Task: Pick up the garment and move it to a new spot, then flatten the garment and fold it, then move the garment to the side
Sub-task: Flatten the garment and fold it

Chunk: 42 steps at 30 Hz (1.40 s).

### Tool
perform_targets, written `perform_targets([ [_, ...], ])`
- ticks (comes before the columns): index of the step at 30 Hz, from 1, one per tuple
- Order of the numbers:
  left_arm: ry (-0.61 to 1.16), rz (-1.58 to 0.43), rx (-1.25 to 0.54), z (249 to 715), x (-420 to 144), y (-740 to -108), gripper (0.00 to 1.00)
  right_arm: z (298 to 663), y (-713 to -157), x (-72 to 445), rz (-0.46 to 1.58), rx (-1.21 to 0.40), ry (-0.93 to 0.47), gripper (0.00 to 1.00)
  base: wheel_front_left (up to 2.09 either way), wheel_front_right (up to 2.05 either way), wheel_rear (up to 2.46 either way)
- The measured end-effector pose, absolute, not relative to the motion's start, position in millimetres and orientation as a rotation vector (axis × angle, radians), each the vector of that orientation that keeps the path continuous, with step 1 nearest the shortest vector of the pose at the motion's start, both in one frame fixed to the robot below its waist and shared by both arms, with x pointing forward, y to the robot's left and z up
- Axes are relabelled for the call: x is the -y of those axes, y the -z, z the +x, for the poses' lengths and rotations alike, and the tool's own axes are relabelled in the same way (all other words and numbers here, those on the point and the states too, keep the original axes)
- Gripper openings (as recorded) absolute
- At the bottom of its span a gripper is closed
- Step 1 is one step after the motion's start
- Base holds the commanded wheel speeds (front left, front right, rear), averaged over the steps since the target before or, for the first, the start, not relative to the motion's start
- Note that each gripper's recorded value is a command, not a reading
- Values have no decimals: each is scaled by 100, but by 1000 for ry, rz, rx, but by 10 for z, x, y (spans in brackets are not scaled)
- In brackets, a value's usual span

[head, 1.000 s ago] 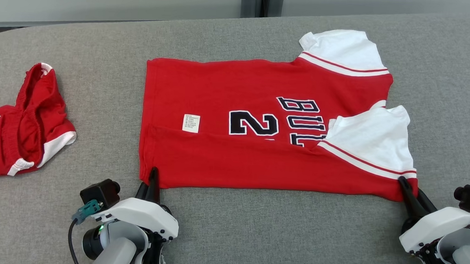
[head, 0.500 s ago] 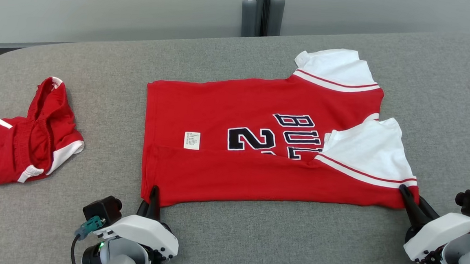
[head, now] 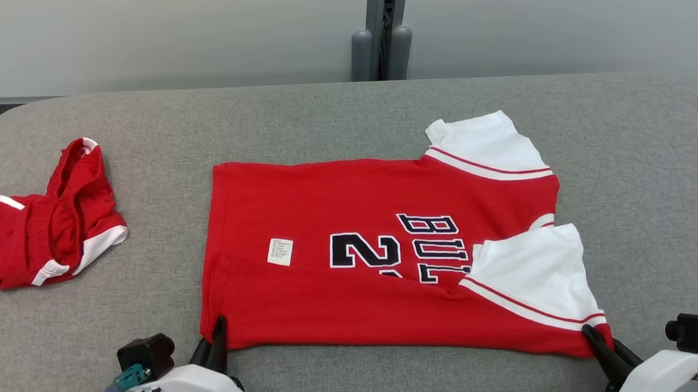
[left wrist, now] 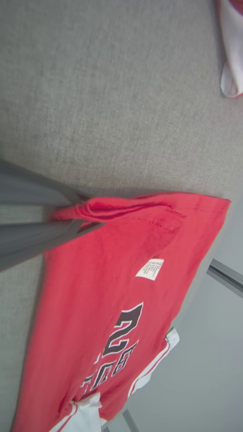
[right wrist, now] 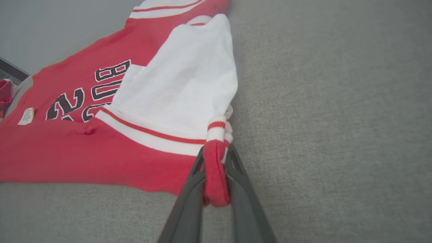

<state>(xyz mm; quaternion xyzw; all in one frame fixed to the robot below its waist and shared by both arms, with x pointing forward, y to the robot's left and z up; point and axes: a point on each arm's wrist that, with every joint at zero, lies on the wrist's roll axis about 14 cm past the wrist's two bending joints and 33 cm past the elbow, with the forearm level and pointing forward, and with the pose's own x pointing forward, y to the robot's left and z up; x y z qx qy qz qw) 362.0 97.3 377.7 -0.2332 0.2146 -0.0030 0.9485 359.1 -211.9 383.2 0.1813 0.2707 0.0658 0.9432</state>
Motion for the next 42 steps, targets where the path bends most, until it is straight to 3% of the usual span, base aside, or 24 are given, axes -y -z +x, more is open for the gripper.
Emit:
perform_targets([
  [23, -14, -470, -506, 3092, -1054, -3785, 0, 3238, -3773, 2180, 382, -665, -163, 0, 0, 0, 0],
  [24, -18, -469, -506, 3093, -1066, -3786, 22, 3236, -3773, 2162, 389, -666, -166, 0, 0, 0, 0],
  [25, -22, -467, -508, 3093, -1079, -3782, 60, 3234, -3773, 2166, 399, -661, -158, 41, 0, 0, 0],
  [26, -27, -464, -508, 3092, -1095, -3776, 100, 3236, -3776, 2178, 403, -656, -151, 97, 0, 0, 0],
  [35, -72, -400, -482, 3134, -1302, -3797, 100, 3356, -3939, 2451, 353, -584, -94, 100, 0, 0, 0],
  [42, -67, -295, -250, 3628, -1548, -4335, 100, 3698, -4335, 2756, 240, -397, -42, 100, 0, 0, 0],
])
